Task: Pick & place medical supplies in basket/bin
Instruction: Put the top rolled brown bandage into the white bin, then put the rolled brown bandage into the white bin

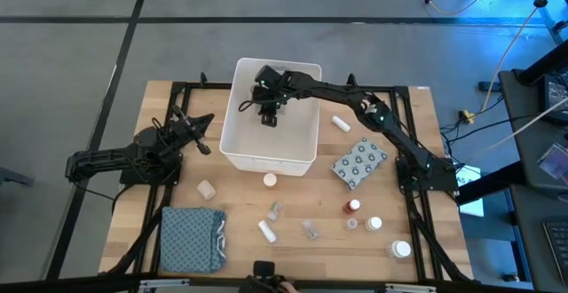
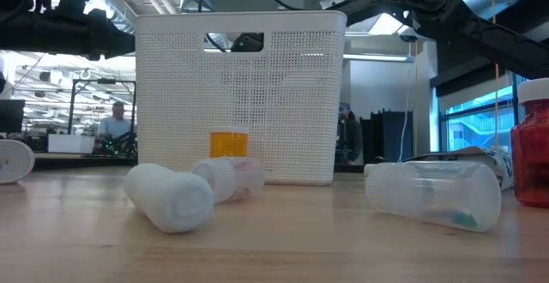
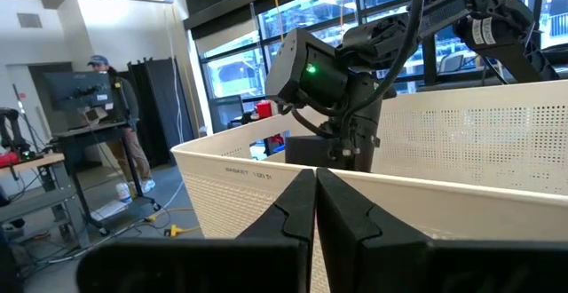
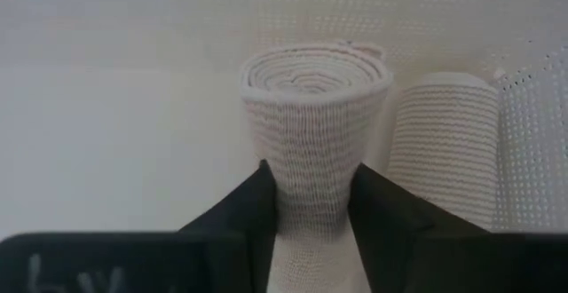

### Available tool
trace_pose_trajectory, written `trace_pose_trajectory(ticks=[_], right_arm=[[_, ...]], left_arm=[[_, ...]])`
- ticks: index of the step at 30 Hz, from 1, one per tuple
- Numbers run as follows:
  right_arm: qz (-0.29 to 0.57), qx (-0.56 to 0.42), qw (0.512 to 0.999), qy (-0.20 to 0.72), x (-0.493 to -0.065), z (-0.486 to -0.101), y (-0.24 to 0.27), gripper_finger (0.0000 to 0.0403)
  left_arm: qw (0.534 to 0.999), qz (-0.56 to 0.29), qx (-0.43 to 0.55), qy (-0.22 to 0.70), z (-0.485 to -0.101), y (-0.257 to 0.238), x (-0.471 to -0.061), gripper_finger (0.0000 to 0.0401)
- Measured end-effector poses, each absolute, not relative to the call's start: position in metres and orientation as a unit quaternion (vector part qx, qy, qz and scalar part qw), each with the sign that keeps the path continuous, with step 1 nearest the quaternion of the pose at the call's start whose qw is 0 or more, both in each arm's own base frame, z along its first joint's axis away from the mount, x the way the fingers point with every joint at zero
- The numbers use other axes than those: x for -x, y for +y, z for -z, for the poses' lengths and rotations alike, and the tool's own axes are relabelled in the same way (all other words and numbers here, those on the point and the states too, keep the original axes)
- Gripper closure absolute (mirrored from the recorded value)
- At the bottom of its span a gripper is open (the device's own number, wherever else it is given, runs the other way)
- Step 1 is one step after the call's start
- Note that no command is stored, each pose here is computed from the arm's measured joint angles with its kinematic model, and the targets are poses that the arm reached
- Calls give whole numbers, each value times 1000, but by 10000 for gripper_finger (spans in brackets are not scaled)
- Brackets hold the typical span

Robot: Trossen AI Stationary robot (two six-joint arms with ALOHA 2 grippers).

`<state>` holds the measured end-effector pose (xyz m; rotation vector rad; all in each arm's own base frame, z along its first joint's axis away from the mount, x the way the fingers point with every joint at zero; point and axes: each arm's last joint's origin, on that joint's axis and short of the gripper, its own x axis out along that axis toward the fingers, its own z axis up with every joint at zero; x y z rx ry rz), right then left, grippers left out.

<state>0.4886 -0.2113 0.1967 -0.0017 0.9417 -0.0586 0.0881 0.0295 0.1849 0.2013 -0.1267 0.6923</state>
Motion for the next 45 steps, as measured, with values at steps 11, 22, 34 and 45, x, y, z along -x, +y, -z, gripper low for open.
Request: trace_pose_trajectory(ticks=[11,22,34,45], right_arm=[[30,-27,879,475,-484,-205,-205,241],[31,-17,891,452,-488,-212,-203,241],[34,-11,898,439,-490,-213,-204,237],[36,-13,898,438,-490,-213,-204,135]], left_arm=[[934,-339,-98,-62,-185,29,-88,393],[934,-339,-98,-62,-185,29,-88,393],[934,-338,-98,-62,-185,29,-88,394],[934,-339,-98,-62,-185,29,-88,395]])
